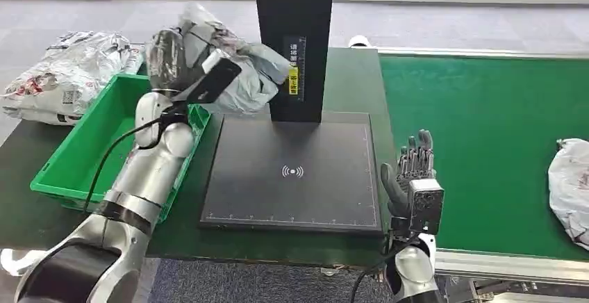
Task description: Moved the parcel from conveyor to table for the left to box.
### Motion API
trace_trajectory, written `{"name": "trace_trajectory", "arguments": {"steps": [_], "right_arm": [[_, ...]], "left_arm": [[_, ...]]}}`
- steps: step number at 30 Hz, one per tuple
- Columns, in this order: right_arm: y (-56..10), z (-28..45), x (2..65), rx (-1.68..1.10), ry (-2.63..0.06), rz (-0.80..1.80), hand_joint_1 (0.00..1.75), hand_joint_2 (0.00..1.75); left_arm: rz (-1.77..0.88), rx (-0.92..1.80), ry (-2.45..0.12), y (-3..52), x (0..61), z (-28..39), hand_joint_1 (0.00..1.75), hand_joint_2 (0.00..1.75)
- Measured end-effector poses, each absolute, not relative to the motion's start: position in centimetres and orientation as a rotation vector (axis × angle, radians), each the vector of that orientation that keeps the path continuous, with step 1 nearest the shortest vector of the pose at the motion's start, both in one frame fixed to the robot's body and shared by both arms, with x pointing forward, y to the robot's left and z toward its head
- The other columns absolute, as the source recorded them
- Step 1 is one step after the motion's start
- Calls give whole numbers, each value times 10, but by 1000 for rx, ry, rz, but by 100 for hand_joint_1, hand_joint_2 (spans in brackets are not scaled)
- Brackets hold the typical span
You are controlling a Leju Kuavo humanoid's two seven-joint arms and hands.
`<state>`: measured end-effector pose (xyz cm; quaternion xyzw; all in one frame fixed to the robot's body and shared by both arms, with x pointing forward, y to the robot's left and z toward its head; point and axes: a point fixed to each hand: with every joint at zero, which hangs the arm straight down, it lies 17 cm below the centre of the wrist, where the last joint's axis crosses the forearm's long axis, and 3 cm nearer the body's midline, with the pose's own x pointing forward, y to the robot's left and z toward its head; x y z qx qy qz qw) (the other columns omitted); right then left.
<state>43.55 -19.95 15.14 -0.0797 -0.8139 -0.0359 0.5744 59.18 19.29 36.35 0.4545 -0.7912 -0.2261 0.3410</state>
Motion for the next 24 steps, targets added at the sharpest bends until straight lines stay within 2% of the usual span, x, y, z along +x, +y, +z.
{"name": "trace_trajectory", "arguments": {"steps": [5,11,15,18,23,24], "right_arm": [[-200,151,435,-186,-1906,-90,0,175],[-205,148,434,-167,-1890,-144,0,175],[-206,145,431,-169,-1892,-147,0,175],[-206,145,432,-169,-1887,-144,0,175],[-206,144,432,-170,-1886,-144,0,175],[-205,144,432,-168,-1881,-140,0,175]], "left_arm": [[-501,1282,-2091,222,584,394,175,175],[-428,1563,-2021,301,569,413,175,175],[-480,1751,-1716,358,569,366,175,175],[-547,1686,-1450,399,585,294,175,175],[-558,1671,-1423,403,586,285,175,175],[-613,1599,-1299,419,589,242,175,175]]}}
